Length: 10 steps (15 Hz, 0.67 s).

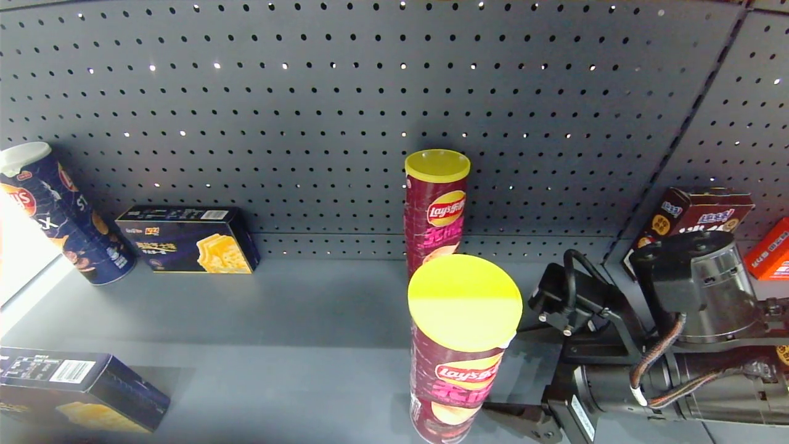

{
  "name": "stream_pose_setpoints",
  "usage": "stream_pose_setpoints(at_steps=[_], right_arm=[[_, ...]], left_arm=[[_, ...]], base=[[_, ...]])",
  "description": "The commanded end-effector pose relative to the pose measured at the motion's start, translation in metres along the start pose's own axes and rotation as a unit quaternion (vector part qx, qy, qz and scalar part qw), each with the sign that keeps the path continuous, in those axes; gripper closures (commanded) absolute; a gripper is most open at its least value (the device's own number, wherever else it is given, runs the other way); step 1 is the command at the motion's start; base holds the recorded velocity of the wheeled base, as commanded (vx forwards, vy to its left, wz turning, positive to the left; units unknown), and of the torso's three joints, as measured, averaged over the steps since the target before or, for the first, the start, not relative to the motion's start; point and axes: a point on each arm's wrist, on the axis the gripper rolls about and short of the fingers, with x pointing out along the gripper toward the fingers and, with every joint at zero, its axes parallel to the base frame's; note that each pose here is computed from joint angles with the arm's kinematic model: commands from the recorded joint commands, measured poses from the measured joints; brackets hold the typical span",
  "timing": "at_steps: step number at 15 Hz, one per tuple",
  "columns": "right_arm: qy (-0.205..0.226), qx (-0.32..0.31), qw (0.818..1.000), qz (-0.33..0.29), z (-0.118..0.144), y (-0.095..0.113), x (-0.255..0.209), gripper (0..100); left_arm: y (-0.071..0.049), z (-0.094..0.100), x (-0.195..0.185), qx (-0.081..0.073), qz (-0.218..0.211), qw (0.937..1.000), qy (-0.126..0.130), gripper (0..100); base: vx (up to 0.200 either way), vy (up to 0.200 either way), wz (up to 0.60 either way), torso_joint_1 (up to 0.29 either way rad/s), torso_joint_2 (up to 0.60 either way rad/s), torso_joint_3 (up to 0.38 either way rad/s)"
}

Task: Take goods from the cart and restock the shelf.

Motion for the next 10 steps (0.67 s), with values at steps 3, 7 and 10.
stream_pose_setpoints(at_steps=[3, 7, 10], right_arm=[[-0.017, 0.003, 1.0, -0.011, 0.001, -0.004, -0.004, 0], [-0.093, 0.016, 0.993, -0.076, 0.012, -0.023, -0.046, 0], [-0.177, 0.029, 0.969, -0.167, 0.016, -0.037, -0.108, 0]], left_arm=[[0.0, 0.0, 0.0, 0.0, 0.001, 1.0, 0.001, 0], [0.0, 0.0, 0.0, 0.0, 0.0, 1.0, 0.001, 0], [0.0, 0.0, 0.0, 0.0, 0.0, 1.0, 0.001, 0]], base=[[0.0, 0.0, 0.0, 0.0, 0.0, 0.0], [0.0, 0.0, 0.0, 0.0, 0.0, 0.0], [0.0, 0.0, 0.0, 0.0, 0.0, 0.0]])
